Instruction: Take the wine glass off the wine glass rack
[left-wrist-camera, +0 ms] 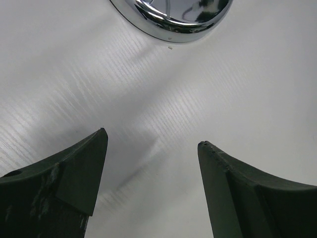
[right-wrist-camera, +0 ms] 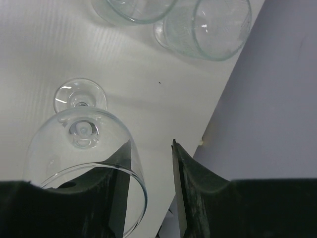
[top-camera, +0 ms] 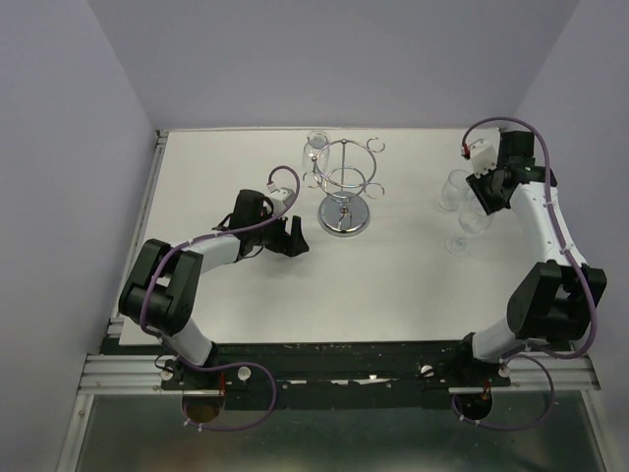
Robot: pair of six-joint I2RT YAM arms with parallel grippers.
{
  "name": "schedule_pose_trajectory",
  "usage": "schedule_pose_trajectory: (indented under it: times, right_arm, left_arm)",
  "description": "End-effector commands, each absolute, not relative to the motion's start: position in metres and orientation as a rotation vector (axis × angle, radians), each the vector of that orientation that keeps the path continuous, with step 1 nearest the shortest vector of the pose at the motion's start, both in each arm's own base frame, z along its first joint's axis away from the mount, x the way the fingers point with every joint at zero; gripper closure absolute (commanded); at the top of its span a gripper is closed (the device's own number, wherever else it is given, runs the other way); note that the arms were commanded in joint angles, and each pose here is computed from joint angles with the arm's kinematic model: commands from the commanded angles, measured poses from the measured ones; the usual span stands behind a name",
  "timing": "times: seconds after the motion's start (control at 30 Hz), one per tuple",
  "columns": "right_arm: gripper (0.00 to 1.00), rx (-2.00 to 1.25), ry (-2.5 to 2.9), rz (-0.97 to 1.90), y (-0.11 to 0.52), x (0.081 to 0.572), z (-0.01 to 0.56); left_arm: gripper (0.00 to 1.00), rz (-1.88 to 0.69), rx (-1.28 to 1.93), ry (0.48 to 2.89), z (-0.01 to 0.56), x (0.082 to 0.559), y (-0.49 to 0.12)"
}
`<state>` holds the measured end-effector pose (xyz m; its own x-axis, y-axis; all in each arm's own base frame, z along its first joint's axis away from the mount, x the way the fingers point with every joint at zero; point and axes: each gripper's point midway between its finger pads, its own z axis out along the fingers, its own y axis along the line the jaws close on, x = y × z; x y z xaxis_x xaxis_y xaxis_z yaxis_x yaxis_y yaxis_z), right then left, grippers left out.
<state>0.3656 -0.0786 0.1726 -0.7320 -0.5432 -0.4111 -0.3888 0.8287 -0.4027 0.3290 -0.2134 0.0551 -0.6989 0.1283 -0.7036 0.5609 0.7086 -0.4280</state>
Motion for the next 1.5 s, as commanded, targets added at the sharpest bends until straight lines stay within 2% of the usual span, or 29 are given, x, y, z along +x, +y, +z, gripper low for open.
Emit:
schedule_pose_trajectory:
  times: [0.0, 0.3, 0.73, 1.47]
  right_arm:
    - [0.53, -0.641, 2.684, -0.378, -0.106, 0.344, 0.142]
    - [0.52, -0.518, 2.697, -0.457, -0.152, 0.367, 0.153]
    - [0.52, -0.428, 2.682, -0.507, -0.187, 0.393, 0.169]
    - [0.48, -0.336, 2.601, -0.429, -0.173, 0.392, 0.207]
  left_arm:
    - [0.14, -0.863, 0.520, 2.233, 0.061, 0.336, -0.215]
    - [0.14, -0.864, 0.519, 2.234, 0.061, 0.336, -0.215]
    - [0.14, -0.858, 0.517, 2.232, 0.062, 0.337, -0.214]
    - [0.13, -0.830, 0.516, 2.189, 0.077, 0.353, -0.208]
